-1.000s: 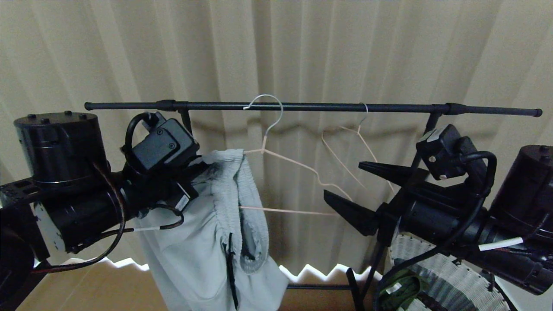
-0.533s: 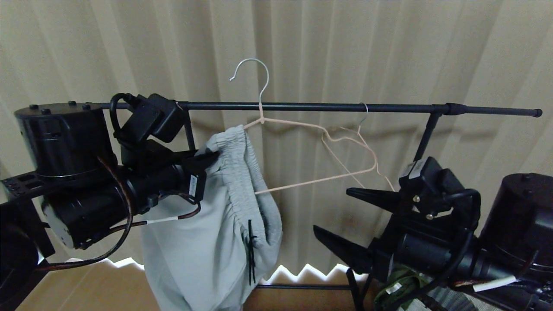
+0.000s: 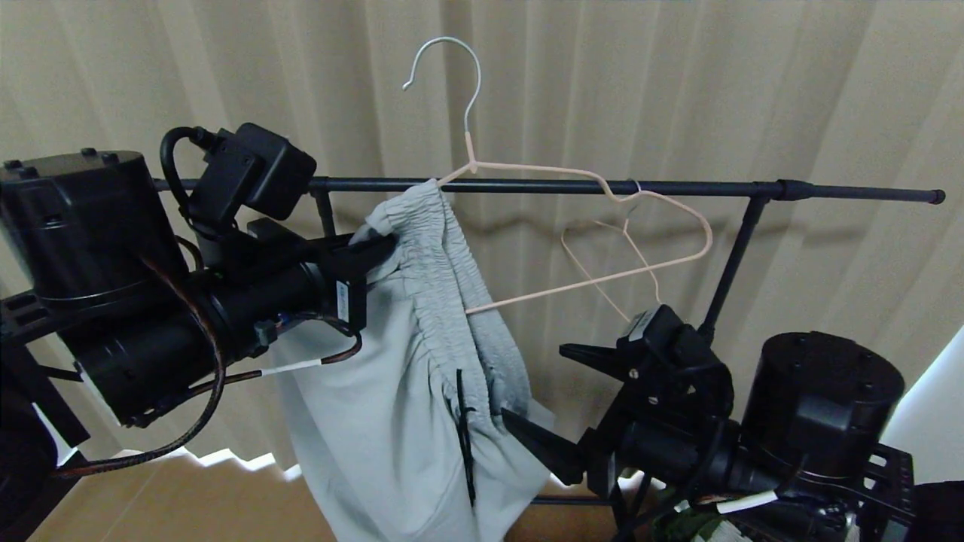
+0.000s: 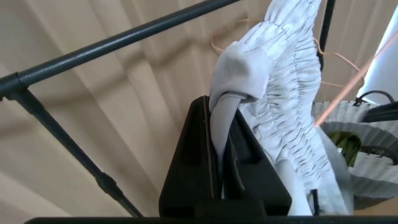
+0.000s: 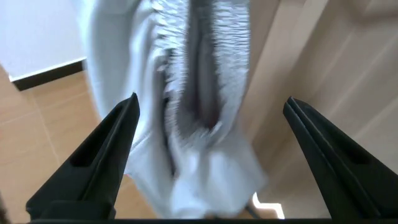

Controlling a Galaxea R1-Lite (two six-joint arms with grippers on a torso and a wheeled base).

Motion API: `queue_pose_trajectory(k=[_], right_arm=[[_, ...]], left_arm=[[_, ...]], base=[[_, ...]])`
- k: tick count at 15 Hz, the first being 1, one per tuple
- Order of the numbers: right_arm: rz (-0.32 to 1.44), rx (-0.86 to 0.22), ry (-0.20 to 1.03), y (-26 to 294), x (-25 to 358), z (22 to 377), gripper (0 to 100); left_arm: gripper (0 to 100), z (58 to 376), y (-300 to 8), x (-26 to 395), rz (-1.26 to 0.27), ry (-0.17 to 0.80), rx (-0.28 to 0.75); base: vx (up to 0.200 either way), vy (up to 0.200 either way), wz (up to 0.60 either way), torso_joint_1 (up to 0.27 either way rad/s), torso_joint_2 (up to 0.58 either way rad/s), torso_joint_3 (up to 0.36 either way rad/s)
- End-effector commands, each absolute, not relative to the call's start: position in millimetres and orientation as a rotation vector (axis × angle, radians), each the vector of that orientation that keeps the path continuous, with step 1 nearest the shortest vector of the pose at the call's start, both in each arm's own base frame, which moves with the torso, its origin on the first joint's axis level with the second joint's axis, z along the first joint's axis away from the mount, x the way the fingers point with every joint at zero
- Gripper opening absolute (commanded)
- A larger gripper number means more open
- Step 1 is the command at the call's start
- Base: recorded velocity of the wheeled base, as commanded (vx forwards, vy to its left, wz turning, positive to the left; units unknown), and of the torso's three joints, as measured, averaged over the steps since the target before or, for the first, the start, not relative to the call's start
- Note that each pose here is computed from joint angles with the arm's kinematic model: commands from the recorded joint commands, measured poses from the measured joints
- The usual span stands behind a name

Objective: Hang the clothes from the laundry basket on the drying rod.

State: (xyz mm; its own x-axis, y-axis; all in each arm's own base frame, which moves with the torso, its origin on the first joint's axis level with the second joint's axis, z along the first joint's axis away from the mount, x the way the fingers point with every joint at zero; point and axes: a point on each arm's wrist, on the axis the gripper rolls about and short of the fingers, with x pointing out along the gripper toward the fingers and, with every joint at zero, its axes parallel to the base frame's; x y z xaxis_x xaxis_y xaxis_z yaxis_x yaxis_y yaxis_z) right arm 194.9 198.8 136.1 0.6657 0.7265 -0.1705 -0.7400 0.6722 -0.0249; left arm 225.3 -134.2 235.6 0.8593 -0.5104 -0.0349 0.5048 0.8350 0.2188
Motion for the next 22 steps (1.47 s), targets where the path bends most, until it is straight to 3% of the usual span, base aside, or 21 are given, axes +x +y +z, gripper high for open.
queue_pose_trajectory(k=[1,20,21,22], right_arm=[[0.799,-0.116,0.212,202.4,210.1,113.7,100],[0.77,-0.12,0.238,204.6,225.2,97.8,100],[0.77,-0.118,0.223,206.6,227.5,93.9,0],[0.771,-0.115,0.21,207.5,228.5,92.9,0]], left_arm=[[0,237.9,-134.2,222.3,-0.543,-0.036,0.222],[0,244.7,-137.6,202.5,-0.639,-0.078,0.21],[0,243.8,-137.8,201.5,-0.643,-0.075,0.21],[0,243.8,-137.8,201.5,-0.643,-0.075,0.21]], base=[[0.0,0.0,0.0,0.0,0.0,0.0],[0.0,0.0,0.0,0.0,0.0,0.0],[0.0,0.0,0.0,0.0,0.0,0.0],[0.0,0.0,0.0,0.0,0.0,0.0]])
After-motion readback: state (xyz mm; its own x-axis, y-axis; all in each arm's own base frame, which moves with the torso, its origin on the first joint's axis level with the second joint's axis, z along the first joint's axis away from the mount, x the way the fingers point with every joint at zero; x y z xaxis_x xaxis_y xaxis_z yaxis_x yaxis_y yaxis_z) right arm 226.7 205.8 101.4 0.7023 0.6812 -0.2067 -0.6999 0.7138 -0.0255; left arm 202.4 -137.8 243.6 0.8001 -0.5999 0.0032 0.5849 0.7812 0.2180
